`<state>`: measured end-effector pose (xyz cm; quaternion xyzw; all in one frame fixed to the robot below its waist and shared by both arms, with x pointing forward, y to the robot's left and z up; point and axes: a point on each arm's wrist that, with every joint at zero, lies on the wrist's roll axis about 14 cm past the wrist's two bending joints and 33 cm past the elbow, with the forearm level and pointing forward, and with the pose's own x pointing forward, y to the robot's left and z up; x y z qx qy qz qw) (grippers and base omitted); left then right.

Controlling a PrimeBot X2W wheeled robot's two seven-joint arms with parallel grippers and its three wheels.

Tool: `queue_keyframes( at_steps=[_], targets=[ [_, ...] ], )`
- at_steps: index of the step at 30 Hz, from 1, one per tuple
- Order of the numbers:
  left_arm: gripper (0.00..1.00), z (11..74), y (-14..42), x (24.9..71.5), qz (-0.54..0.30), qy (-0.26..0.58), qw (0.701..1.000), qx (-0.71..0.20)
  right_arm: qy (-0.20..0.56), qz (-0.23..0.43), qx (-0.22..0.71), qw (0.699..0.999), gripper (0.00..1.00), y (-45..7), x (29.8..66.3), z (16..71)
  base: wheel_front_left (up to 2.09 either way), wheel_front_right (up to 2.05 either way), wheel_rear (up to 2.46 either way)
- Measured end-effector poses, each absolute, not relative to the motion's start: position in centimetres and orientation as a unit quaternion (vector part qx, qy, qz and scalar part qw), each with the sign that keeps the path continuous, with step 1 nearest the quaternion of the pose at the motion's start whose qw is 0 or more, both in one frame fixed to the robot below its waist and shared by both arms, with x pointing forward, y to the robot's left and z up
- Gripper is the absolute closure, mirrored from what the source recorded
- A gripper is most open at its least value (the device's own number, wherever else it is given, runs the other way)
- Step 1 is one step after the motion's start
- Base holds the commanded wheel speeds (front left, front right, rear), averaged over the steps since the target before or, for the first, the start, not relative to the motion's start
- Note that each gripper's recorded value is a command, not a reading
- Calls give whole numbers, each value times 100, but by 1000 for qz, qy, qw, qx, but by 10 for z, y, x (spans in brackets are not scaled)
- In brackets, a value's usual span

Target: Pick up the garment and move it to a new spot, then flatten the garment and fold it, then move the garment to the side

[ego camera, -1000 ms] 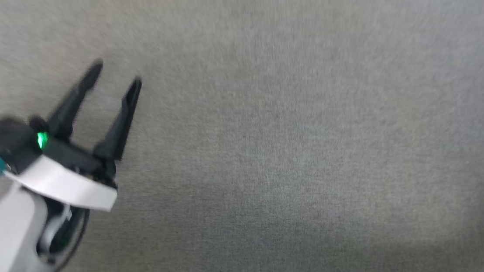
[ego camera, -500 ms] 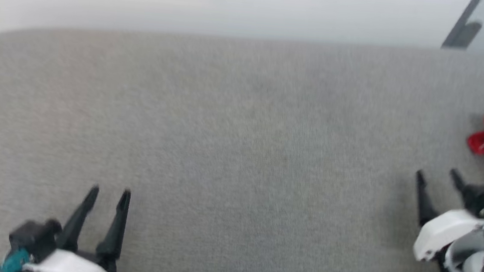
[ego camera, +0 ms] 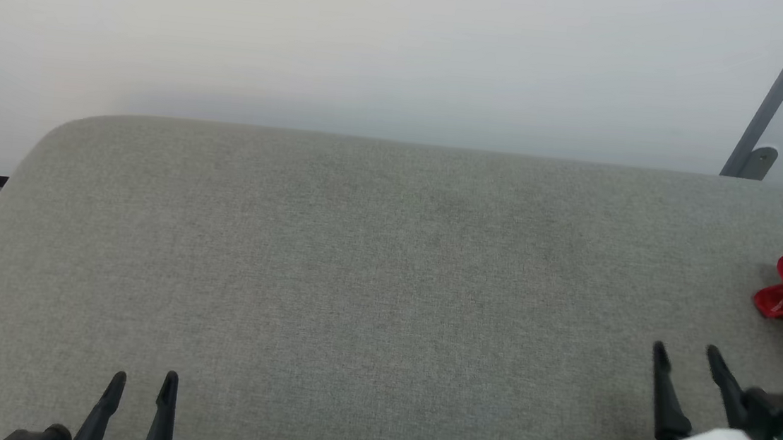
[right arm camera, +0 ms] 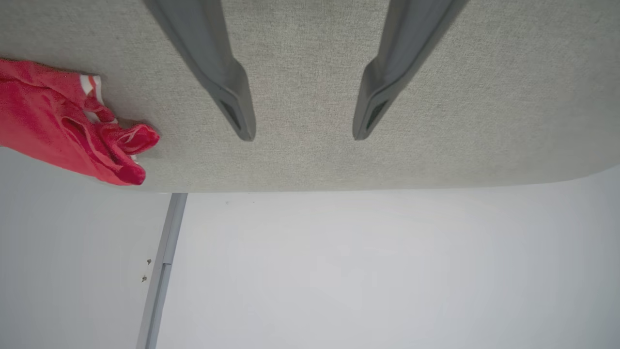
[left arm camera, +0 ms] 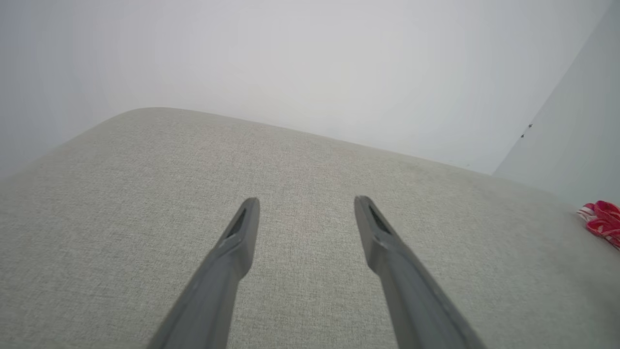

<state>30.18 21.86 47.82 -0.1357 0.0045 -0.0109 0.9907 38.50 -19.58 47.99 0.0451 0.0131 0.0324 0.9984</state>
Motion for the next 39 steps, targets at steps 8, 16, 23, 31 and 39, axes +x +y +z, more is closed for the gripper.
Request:
queue_keyframes(
  at_steps=[8, 16, 23, 31, 39],
  targets=[
    [0, 490, 221, 285, -1, -18, 991, -134, -13, 9, 58, 998, 0, -206, 352, 490, 0, 0, 0],
    [0, 498, 215, 276, -7, -31, 991, -130, -5, 4, 72, 997, 0, -203, 333, 491, 0, 0, 0],
    [0, 501, 213, 277, -10, -35, 991, -130, -5, 2, 74, 997, 0, -203, 329, 494, 0, 0, 0],
    [0, 501, 214, 277, -9, -35, 991, -130, -5, 4, 76, 997, 0, -200, 330, 495, 0, 0, 0],
    [100, 481, 208, 274, -2, -6, 989, -146, 32, -1, 85, 996, 100, -198, 323, 471, 0, 0, 0]
  ],
)
